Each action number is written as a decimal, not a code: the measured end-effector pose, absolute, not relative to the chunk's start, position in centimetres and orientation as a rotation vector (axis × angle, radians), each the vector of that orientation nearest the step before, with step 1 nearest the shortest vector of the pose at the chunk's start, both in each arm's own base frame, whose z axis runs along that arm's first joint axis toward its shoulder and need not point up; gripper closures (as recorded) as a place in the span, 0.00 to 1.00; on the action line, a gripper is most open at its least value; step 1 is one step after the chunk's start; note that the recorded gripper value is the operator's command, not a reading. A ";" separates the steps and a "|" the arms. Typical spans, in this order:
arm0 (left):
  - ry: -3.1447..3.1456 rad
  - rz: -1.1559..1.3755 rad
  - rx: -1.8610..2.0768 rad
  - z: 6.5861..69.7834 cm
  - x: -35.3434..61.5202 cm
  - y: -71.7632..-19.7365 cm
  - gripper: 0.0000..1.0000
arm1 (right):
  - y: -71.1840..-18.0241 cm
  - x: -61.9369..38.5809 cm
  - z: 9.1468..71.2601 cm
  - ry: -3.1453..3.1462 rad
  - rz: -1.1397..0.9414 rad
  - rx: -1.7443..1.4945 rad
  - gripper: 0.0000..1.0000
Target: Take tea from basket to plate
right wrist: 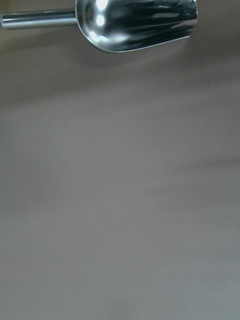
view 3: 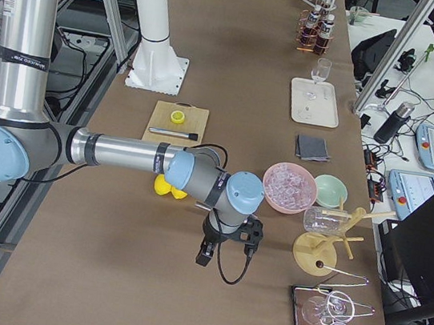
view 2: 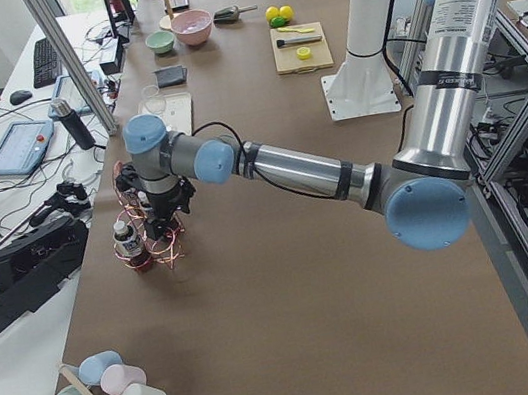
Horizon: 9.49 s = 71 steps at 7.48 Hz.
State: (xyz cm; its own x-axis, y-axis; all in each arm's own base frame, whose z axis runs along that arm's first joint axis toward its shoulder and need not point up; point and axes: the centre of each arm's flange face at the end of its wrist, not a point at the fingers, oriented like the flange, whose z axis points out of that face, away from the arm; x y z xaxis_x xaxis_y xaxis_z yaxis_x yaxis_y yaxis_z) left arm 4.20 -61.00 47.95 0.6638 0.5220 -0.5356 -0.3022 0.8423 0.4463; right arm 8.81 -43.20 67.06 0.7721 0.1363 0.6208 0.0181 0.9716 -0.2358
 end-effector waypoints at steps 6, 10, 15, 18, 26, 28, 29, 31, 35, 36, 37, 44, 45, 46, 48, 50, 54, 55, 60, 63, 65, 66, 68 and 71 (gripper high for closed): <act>0.595 1.040 0.513 35.6 1.3 -72.4 0.02 | -43.2 8.8 67.0 -0.690 0.066 -0.235 0.00; 0.607 1.120 0.517 32.8 5.2 -75.4 0.02 | -43.2 8.8 67.1 -0.690 0.067 -0.236 0.00; 0.622 1.179 0.503 33.9 9.0 -75.5 1.00 | -43.2 8.8 67.0 -0.690 0.067 -0.235 0.00; 0.612 1.209 0.518 33.8 8.4 -75.6 1.00 | -43.3 8.8 66.9 -0.690 0.066 -0.233 0.00; 0.617 1.193 0.493 27.1 2.2 -71.5 1.00 | -43.5 8.8 66.7 -0.690 0.064 -0.229 0.00; 0.675 1.175 0.510 26.2 2.0 -69.8 1.00 | -43.5 8.8 66.7 -0.690 0.063 -0.227 0.00; 0.673 1.188 0.560 24.5 1.9 -67.9 1.00 | -43.5 8.8 66.7 -0.690 0.063 -0.228 0.00; 0.636 1.243 0.675 20.6 3.1 -62.4 1.00 | -43.5 8.8 66.7 -0.690 0.063 -0.227 0.00; 0.762 1.298 0.703 18.4 10.4 -58.0 1.00 | -43.5 8.8 66.7 -0.690 0.063 -0.228 0.00; 0.795 1.310 0.702 17.7 12.3 -56.8 1.00 | -43.6 8.8 66.7 -0.689 0.062 -0.226 0.00; 0.821 1.327 0.693 17.6 14.1 -55.8 1.00 | -43.7 8.8 66.7 -0.689 0.062 -0.226 0.00; 0.958 1.262 0.681 13.8 24.3 -50.8 1.00 | -43.8 8.8 66.5 -0.687 0.060 -0.222 0.00; 0.976 1.245 0.681 12.8 25.5 -50.2 1.00 | -44.3 8.8 65.9 -0.686 0.055 -0.211 0.00; 0.991 1.229 0.678 11.7 26.3 -49.7 1.00 | -46.0 8.1 64.2 -0.684 0.040 -0.188 0.00; 1.027 1.219 0.654 9.7 28.8 -48.5 1.00 | -51.8 4.4 57.1 -0.669 0.108 -0.203 0.00; 1.065 1.208 0.639 8.0 31.0 -47.3 1.00 | -56.0 -3.7 47.8 -0.658 0.164 -0.261 0.00; 1.095 1.229 0.671 7.9 33.8 -47.7 1.00 | -58.6 -13.1 36.9 -0.774 0.304 -0.349 0.00; 1.098 1.233 0.673 7.9 34.1 -47.7 1.00 | -58.5 -14.3 35.6 -0.791 0.328 -0.372 0.00; 1.099 1.236 0.678 8.0 34.0 -47.5 1.00 | -57.9 -19.7 30.0 -0.891 0.265 -0.410 0.00; 1.099 1.235 0.674 8.3 34.0 -47.4 1.00 | -55.8 -29.3 24.3 -0.956 0.211 -0.399 0.00; 1.099 1.235 0.672 8.4 34.1 -47.4 1.00 | -55.6 -34.0 19.2 -0.995 0.323 -0.458 0.01; 1.099 1.235 0.669 8.5 34.1 -47.4 1.00 | -55.9 -35.7 17.1 -1.007 0.370 -0.487 0.01; 1.099 1.235 0.667 8.6 34.2 -47.4 1.00 | -56.7 -38.4 13.9 -1.038 0.442 -0.530 0.02; 1.100 1.237 0.666 8.9 34.3 -47.4 1.00 | -57.6 -44.7 11.6 -1.071 0.469 -0.555 0.31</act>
